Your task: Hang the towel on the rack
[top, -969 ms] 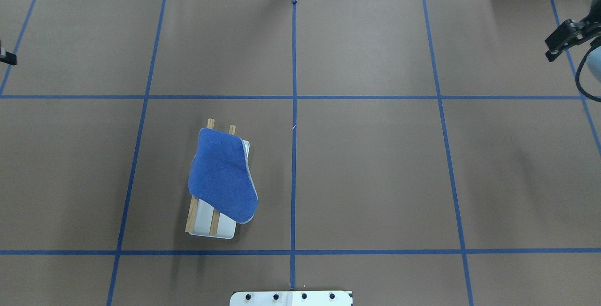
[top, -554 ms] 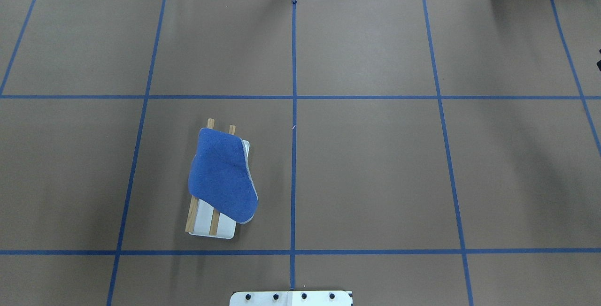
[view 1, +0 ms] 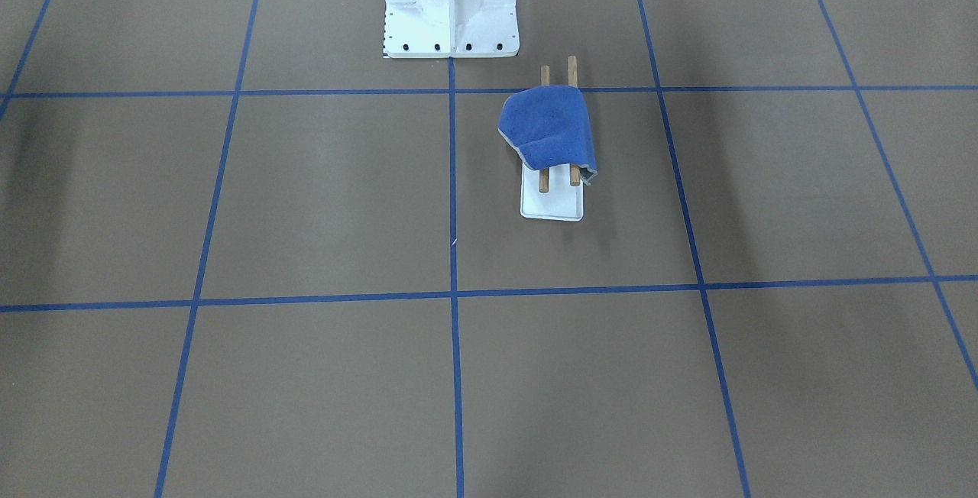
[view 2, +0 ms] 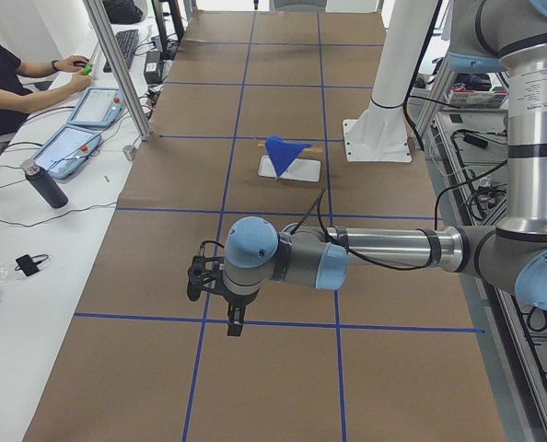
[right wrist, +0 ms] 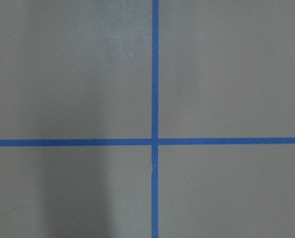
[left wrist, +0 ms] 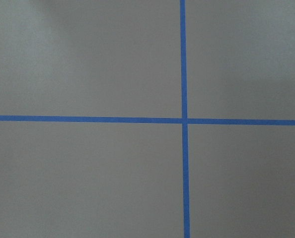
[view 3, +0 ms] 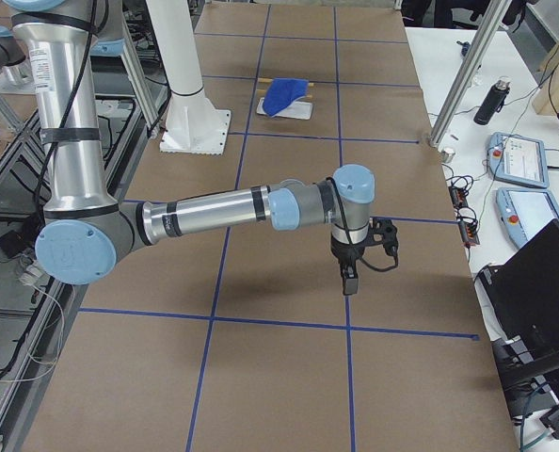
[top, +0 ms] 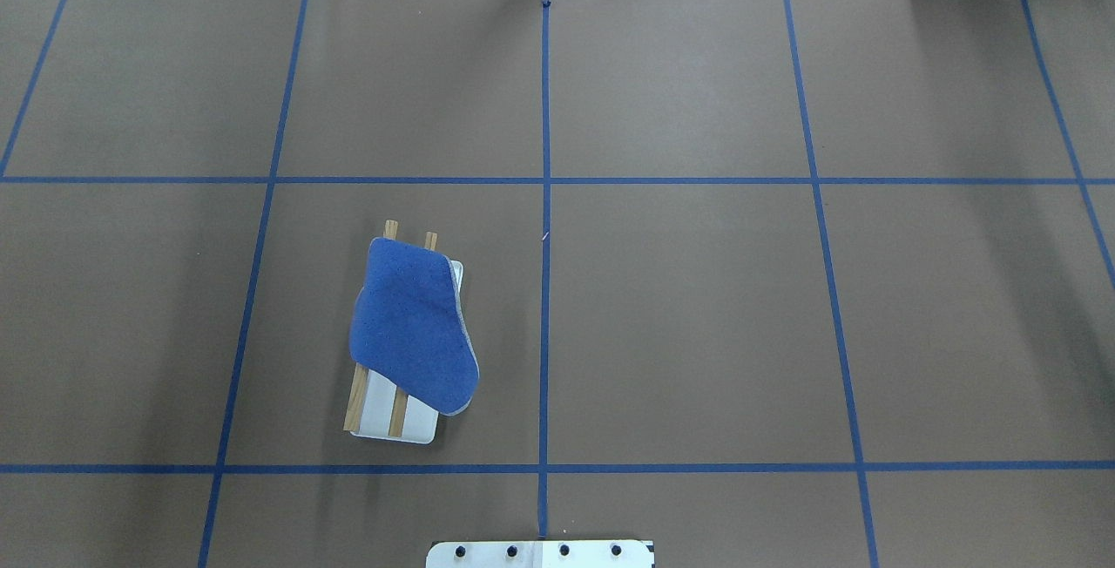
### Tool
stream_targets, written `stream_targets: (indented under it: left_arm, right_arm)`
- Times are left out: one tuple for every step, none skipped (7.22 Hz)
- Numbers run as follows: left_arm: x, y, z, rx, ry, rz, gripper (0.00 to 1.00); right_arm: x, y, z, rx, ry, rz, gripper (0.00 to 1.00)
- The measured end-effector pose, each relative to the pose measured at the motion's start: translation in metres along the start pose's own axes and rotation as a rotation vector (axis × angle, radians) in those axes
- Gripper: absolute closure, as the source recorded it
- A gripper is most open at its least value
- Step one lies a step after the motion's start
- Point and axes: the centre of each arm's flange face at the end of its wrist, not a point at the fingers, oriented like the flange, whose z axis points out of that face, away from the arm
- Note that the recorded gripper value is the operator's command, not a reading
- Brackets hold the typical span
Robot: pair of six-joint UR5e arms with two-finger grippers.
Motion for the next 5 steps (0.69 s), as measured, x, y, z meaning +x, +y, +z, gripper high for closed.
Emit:
stream_targets:
  left_arm:
    - [-0.001,-0.002,0.002,-0.005,-0.002,-0.021,0.01]
    - [0.000,-0.004,0.002,-0.007,-0.005,-0.061,0.02]
    - [0.002,-0.006,0.002,-0.006,-0.005,-0.096,0.02]
    - [0.003,-0.006,0.004,-0.010,-0.006,-0.114,0.01]
    - [0.004,-0.005,0.007,-0.017,-0.007,-0.122,0.02]
  right_arm:
    - [0.021,0.009,0.008,-0.020,-0.045,0.045,0.00]
    - [0.032,0.015,0.010,-0.026,-0.063,0.070,0.00]
    - [0.037,0.018,0.011,-0.029,-0.066,0.085,0.00]
    - [0.040,0.020,0.013,-0.031,-0.067,0.093,0.00]
    - [0.040,0.020,0.013,-0.032,-0.068,0.096,0.00]
